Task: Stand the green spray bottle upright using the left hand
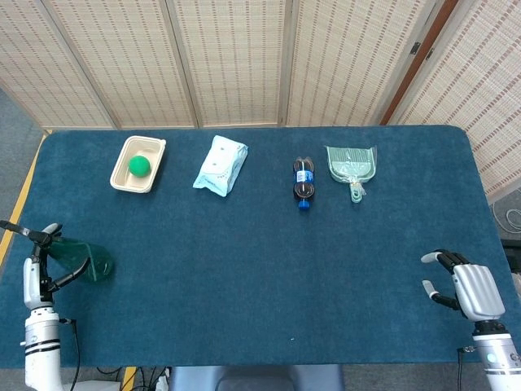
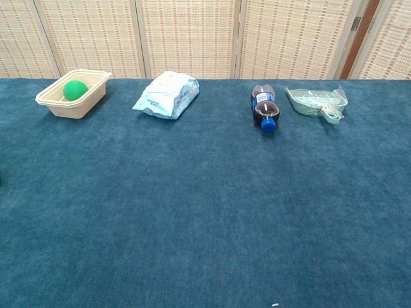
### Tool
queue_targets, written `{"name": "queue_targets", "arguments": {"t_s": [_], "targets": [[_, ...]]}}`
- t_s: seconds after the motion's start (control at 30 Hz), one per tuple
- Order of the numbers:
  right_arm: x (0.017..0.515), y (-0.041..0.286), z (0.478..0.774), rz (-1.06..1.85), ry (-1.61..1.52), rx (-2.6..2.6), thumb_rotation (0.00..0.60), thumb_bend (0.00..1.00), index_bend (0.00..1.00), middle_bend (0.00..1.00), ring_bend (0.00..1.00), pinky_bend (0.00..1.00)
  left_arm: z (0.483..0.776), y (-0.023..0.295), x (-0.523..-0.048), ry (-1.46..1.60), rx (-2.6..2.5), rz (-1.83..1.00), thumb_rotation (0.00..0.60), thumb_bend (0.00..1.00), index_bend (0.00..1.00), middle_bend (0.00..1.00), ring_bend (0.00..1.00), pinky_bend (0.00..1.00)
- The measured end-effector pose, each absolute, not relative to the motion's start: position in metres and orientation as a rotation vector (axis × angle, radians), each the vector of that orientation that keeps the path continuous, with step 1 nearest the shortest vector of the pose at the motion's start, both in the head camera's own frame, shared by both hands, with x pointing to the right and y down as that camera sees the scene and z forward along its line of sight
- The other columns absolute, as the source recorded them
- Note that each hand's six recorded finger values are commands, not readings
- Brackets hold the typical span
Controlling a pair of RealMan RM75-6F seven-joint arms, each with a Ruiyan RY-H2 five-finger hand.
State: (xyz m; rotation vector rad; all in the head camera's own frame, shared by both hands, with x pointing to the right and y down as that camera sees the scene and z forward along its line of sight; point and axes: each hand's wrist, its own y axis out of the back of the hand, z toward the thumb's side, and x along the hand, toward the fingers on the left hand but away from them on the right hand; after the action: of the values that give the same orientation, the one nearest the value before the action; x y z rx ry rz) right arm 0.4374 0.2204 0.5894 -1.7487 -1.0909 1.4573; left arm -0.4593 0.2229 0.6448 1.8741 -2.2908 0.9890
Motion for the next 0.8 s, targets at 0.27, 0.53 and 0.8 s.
{"name": "queue_targets", "arguments": {"t_s": [0.27,0.53,0.8], "targets": [[0.435,0.219,0.590,1.453,-1.085,-1.752,0.600,0.24,0.42,0.40,0.38,0.81,0.636,0.225,-0.465,-2.264,1.881,1.016,0.600,0.00,0.10,0.15,0.14,0.05],[0.433,0.219,0.591,1.451,-1.081,-1.755,0.600,0.24,0.42,0.40,0.38,0.81,0.627,0.229,-0.477,-2.271,1.874,1.054,0.600,0.00,0.09,0.15,0.14,0.05],[0.431,0.218,0.591,1.448,-1.075,-1.756,0.600,0.24,0.42,0.40,0.38,0.81,0.616,0.232,-0.491,-2.237,1.914,1.144,0.600,0.00,0.07,0.15,0.14,0.04]]}}
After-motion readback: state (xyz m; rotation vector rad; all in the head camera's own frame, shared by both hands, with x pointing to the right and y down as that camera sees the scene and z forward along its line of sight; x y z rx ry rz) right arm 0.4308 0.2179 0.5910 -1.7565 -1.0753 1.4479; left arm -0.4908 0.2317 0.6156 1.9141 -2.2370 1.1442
